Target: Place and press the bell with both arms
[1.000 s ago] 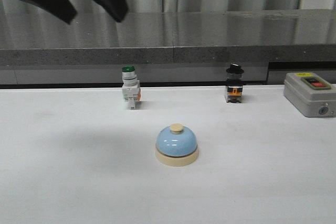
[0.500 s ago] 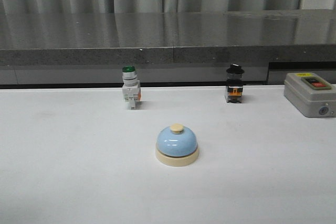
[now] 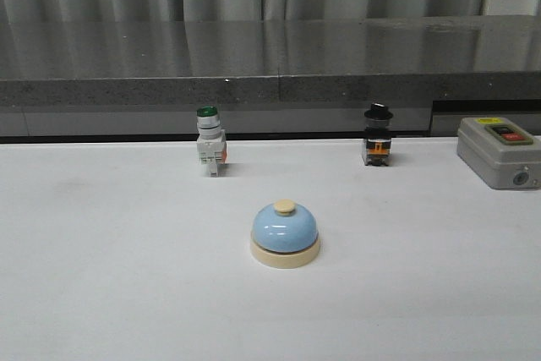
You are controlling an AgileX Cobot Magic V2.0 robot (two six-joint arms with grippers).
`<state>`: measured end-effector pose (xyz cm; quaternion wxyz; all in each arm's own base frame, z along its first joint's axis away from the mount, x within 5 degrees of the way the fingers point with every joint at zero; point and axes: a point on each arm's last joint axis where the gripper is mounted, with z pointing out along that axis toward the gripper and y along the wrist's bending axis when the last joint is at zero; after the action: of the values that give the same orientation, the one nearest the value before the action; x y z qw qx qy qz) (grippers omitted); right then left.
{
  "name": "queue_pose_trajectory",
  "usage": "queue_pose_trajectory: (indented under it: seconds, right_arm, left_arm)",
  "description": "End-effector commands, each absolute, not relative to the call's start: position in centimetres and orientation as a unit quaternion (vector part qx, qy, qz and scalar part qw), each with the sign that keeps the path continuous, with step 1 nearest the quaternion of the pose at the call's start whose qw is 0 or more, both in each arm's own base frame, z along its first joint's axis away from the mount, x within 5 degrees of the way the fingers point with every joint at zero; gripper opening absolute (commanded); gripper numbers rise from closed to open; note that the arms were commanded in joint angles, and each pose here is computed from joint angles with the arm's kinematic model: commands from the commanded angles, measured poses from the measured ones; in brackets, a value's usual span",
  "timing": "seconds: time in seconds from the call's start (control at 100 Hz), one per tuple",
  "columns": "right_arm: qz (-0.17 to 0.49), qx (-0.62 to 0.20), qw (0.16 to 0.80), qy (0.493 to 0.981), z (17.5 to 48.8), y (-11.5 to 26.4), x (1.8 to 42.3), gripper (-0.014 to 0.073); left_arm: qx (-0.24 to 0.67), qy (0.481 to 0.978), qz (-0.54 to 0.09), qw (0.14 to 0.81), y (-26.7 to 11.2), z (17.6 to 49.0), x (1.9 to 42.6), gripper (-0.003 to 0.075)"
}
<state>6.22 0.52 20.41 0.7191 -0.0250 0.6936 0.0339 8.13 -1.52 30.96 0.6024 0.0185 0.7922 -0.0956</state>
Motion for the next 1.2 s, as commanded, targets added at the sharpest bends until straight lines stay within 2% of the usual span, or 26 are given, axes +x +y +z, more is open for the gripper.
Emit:
queue_pose_trajectory:
  seconds: [0.0,0.14,0.32,0.95,1.19]
  right_arm:
    - [0.03,-0.026,0.749,0.662,21.57,0.5,6.16,-0.006]
    - [0.03,-0.026,0.749,0.662,21.57,0.5,6.16,-0.006]
    - [0.03,-0.026,0.749,0.662,21.57,0.5,6.16,-0.006]
    - [0.03,-0.026,0.749,0.662,21.57,0.5,6.16,-0.006]
    - [0.03,-0.026,0.749,0.662,21.57,0.5,6.16,-0.006]
  left_arm:
    - [0.006,0.76,-0.106,0.641,-1.44,32.38,7.96,0.0498]
    - [0.006,0.76,-0.106,0.641,-1.44,32.38,7.96,0.0302]
    - [0.006,0.76,-0.106,0.641,-1.44,32.38,7.96,-0.0018]
    - [0.006,0.76,-0.106,0.641,-1.44,32.38,7.96,-0.002]
    - [0.008,0.723,-0.09,0.685,-1.21,32.22,8.4,-0.002]
